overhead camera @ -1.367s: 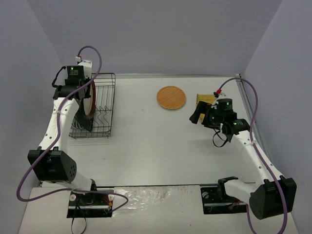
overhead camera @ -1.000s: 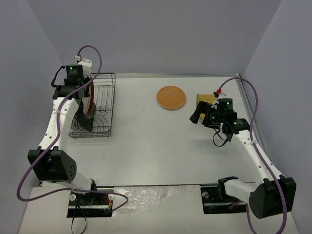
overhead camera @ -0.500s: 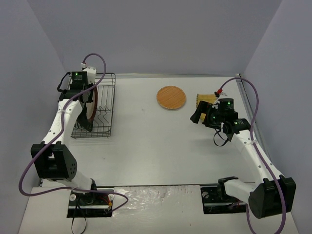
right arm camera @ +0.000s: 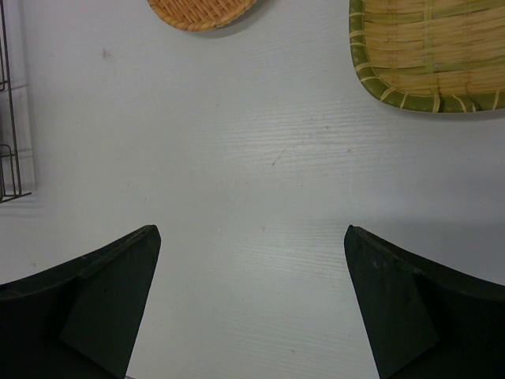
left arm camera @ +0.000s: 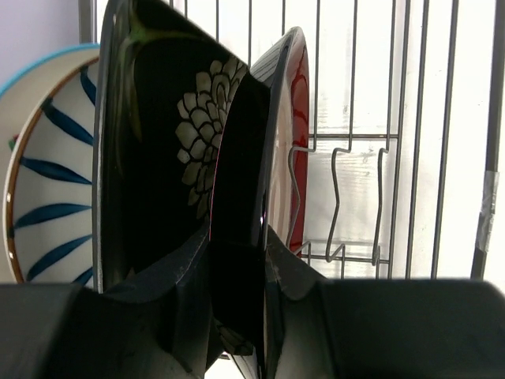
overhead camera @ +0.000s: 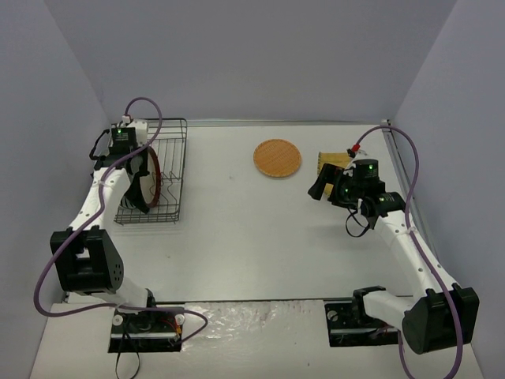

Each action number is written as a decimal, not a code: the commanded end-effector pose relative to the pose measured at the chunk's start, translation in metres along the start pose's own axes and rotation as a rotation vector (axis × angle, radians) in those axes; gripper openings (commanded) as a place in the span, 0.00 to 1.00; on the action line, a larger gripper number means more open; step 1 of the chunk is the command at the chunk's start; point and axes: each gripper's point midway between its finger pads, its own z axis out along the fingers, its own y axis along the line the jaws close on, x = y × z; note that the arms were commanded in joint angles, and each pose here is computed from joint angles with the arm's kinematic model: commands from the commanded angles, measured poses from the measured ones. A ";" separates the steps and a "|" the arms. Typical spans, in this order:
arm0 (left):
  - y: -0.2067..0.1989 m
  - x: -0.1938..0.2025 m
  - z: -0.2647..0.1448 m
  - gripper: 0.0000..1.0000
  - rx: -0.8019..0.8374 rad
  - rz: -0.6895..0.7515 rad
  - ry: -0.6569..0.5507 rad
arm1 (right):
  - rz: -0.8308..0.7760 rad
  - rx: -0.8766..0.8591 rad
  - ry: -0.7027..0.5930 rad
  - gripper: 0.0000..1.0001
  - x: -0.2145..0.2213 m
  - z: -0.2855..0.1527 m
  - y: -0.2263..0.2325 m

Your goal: Load the plates into the dish rack

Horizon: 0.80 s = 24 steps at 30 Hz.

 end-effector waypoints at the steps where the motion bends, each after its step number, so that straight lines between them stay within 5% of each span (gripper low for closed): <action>1: 0.024 -0.072 -0.042 0.38 -0.070 -0.070 -0.270 | 0.011 0.019 -0.042 1.00 -0.009 0.001 -0.004; 6: 0.027 -0.079 -0.054 0.70 -0.080 -0.079 -0.292 | 0.044 0.057 -0.056 1.00 -0.010 0.001 -0.012; 10: 0.028 -0.092 -0.076 0.85 -0.072 -0.126 -0.338 | 0.093 0.116 -0.098 1.00 -0.017 0.000 -0.022; 17: 0.018 -0.110 -0.122 0.96 0.011 -0.226 -0.405 | 0.297 0.275 -0.159 0.98 -0.019 0.008 -0.062; 24: -0.013 -0.095 -0.145 0.97 0.171 -0.307 -0.367 | 0.539 0.281 -0.172 0.95 -0.012 0.031 -0.110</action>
